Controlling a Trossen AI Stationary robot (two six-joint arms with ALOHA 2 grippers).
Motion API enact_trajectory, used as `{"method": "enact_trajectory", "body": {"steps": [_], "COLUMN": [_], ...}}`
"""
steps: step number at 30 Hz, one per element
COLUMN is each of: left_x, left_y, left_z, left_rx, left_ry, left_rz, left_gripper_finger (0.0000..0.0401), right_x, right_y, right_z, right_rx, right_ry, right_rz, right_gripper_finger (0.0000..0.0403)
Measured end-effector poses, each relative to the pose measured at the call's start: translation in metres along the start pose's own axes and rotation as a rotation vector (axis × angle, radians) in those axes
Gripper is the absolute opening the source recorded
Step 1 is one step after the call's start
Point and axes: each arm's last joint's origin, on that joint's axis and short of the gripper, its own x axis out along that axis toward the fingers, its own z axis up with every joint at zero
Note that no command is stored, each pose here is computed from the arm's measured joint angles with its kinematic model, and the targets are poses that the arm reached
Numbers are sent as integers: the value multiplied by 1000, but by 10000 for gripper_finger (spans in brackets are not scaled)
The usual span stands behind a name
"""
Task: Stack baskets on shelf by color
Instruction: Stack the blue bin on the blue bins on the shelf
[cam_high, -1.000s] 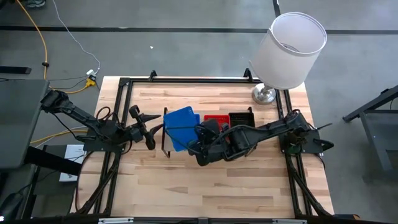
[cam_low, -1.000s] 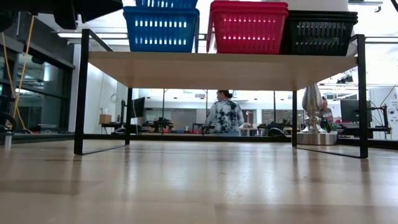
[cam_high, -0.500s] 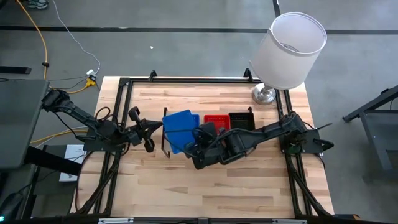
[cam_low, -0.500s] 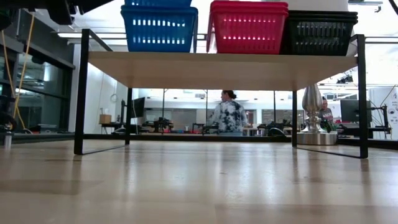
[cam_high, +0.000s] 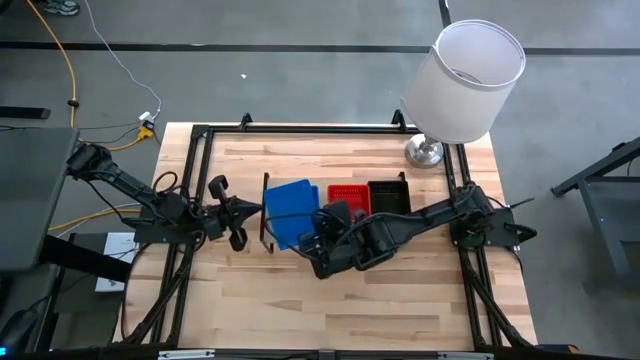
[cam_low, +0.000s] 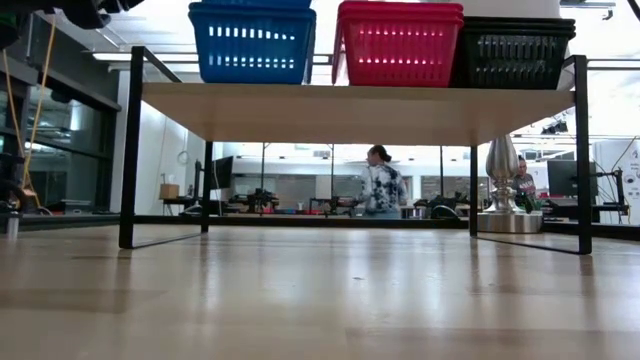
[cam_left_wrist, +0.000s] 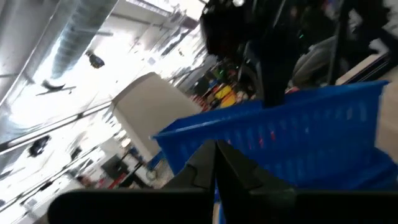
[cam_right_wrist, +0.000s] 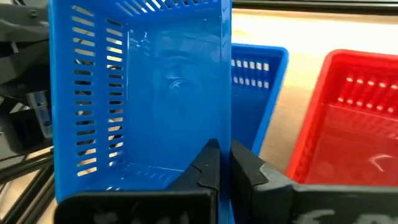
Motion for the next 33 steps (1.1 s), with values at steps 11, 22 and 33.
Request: {"method": "enact_trajectory", "body": {"steps": [11,22,33], "left_x": [9,19,17], "left_y": [0,0,4], "left_z": [-8,-21,-16], "left_rx": [-42,-65,-98], "left_ry": [-85,-2,-32], "left_rz": [-92,-65,-15], "left_gripper_finger": [0,0,0], "right_x": [-2,0,0], "right_y": [-2,-5,-4], "right_z": [-4,-3,-2], "right_rx": [-28,-58,-131], "right_ry": [43,92,67], "right_rz": [-10,-25,-21], "right_gripper_finger": [1,1,44]}}
